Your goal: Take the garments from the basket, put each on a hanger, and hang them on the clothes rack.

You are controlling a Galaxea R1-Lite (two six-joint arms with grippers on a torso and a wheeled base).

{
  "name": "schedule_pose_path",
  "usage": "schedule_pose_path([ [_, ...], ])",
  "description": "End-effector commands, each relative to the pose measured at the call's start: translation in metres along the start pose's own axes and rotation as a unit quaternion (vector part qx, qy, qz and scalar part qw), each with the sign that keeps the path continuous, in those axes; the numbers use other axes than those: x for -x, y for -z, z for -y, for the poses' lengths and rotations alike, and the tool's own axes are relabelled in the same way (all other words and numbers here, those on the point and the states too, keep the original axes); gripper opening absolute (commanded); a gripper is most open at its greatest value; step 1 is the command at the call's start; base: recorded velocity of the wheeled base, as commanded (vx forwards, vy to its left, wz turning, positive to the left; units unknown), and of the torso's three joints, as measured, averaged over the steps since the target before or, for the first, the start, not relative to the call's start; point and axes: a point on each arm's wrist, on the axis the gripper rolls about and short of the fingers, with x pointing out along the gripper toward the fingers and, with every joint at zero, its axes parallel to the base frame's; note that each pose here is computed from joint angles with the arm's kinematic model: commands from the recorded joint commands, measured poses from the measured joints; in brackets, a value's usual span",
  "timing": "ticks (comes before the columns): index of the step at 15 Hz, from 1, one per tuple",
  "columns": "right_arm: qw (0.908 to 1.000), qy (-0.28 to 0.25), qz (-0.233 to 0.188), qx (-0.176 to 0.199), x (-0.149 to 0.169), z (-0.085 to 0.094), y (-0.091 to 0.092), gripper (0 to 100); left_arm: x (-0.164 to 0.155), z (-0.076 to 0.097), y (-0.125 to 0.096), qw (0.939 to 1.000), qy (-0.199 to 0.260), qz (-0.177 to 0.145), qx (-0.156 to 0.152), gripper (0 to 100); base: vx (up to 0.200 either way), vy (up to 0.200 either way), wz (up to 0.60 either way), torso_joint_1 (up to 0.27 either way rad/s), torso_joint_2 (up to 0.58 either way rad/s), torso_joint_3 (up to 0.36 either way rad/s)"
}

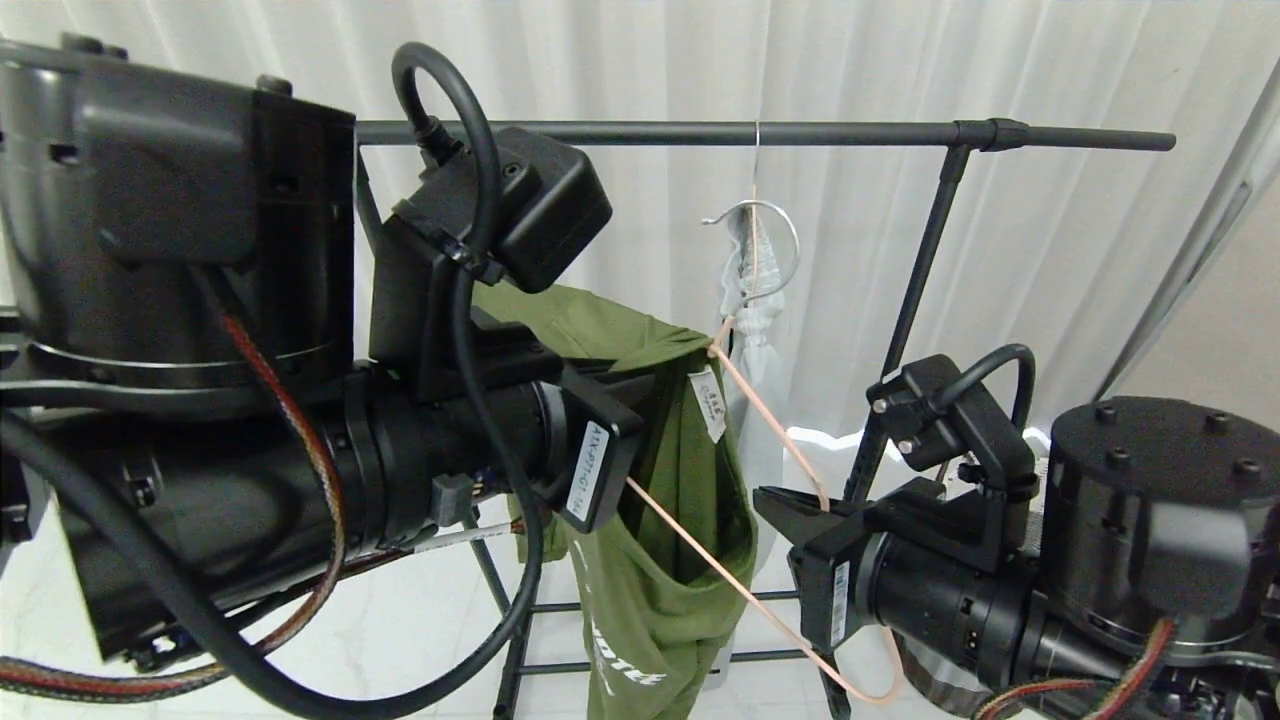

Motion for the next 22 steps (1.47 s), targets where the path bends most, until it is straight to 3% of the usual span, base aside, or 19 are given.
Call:
schedule_pose_path([
  [1,0.9999,-0.003,0.013,-0.001,0.004,-0.006,-0.002,0,0.001,0.000,0.002,1.0000,0.000,-0.002,-0.001,0,0.000,0.000,0.00,0.000,0.00,0.000],
  [4,0.9995,0.009,0.030,0.007,0.007,-0.009,-0.004,0,0.002,0.000,0.002,1.0000,0.000,0.000,-0.001,0,0.000,0.000,0.00,0.000,0.00,0.000],
  [5,0.9990,0.007,0.042,0.013,0.007,-0.010,-0.007,0,0.003,0.000,0.002,1.0000,0.000,0.000,-0.001,100,0.000,0.000,0.00,0.000,0.00,0.000],
  [10,0.9971,0.009,0.069,0.031,0.008,-0.011,-0.012,0,0.010,-0.001,0.007,1.0000,0.003,-0.002,0.002,100,0.000,0.000,0.00,0.000,0.00,0.000],
  [12,0.9966,0.019,0.070,0.039,0.010,-0.007,-0.011,0,0.027,-0.003,0.019,1.0000,0.005,-0.004,-0.001,100,0.000,0.000,0.00,0.000,0.00,0.000],
  [15,0.9954,0.033,0.064,0.064,0.026,0.009,-0.005,0,0.062,-0.013,0.027,0.9996,0.006,0.024,-0.012,100,0.000,0.000,0.00,0.000,0.00,0.000],
  [17,0.9946,0.036,0.063,0.075,0.036,0.019,-0.003,0,0.073,-0.033,0.026,0.9980,0.012,0.045,-0.043,100,0.000,0.000,0.00,0.000,0.00,0.000],
  [20,0.9932,0.023,0.049,0.103,0.053,0.036,0.006,0,0.070,-0.064,0.030,0.9899,0.043,0.061,-0.120,100,0.000,0.000,0.00,0.000,0.00,0.000],
  [22,0.9922,0.010,0.041,0.117,0.062,0.042,0.012,0,0.055,-0.074,0.034,0.9786,0.097,0.068,-0.168,100,0.000,0.000,0.00,0.000,0.00,0.000],
])
